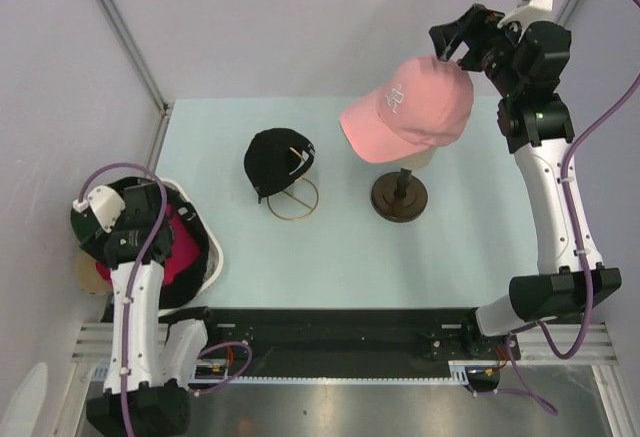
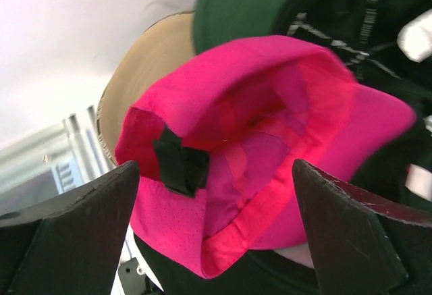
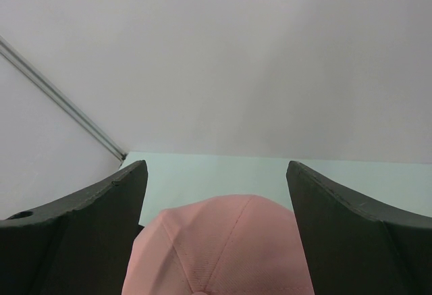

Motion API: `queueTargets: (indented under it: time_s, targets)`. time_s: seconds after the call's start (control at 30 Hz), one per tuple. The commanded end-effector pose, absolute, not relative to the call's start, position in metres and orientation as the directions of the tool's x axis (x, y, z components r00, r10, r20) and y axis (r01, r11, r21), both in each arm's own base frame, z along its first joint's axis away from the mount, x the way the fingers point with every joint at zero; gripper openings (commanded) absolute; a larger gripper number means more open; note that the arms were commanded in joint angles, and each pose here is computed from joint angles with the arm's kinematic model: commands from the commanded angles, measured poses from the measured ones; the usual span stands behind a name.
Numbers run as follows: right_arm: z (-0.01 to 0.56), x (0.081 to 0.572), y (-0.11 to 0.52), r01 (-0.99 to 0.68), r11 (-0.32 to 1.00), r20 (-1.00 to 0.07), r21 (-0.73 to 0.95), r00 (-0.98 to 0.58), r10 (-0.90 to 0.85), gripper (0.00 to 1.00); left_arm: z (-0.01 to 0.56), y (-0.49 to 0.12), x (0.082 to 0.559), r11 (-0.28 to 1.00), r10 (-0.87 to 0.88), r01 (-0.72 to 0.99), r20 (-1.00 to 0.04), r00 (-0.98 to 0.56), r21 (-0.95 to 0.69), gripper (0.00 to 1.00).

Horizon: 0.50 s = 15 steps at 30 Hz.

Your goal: Stack the hats

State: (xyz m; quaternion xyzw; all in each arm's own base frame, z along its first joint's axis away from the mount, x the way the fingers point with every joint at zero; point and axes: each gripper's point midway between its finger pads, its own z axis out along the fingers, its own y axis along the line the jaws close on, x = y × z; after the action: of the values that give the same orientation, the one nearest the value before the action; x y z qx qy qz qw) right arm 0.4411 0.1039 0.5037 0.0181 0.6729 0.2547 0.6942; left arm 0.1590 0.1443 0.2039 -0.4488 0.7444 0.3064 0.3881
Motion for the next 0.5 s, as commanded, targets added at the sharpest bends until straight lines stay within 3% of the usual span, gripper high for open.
queueTargets:
  time_s: [0.0, 0.17, 0.27, 0.37, 0.4, 0.47]
  targets:
    - [0.541, 0.434, 0.110, -0.394, 0.848, -0.915, 0.353, 0.042, 0.401, 0.89, 0.207, 0.162, 0.139, 0.252, -0.467, -0.966, -0.867, -0.173, 0.057, 1.00]
    - [0.549, 0.436, 0.114, -0.409, 0.841, -0.912, 0.355, 0.047, 0.409, 0.89, 0.193, 0.178, 0.125, 0.180, -0.489, -0.984, -0.866, -0.102, 0.014, 1.00]
    - [0.556, 0.436, 0.123, -0.430, 0.834, -0.912, 0.346, 0.054, 0.406, 0.89, 0.186, 0.181, 0.135, 0.198, -0.489, -0.980, -0.867, -0.099, 0.000, 0.99]
    - [0.561, 0.433, 0.134, -0.447, 0.831, -0.916, 0.332, 0.056, 0.396, 0.89, 0.176, 0.178, 0.143, 0.212, -0.520, -0.977, -0.849, -0.096, -0.019, 0.89]
    - [0.566, 0.431, 0.135, -0.451, 0.834, -0.919, 0.317, 0.071, 0.388, 0.89, 0.176, 0.178, 0.145, 0.216, -0.521, -0.976, -0.848, -0.091, -0.028, 0.79]
    - [0.565, 0.429, 0.142, -0.452, 0.835, -0.922, 0.314, 0.064, 0.382, 0.89, 0.175, 0.177, 0.147, 0.222, -0.519, -0.974, -0.851, -0.080, -0.044, 0.68]
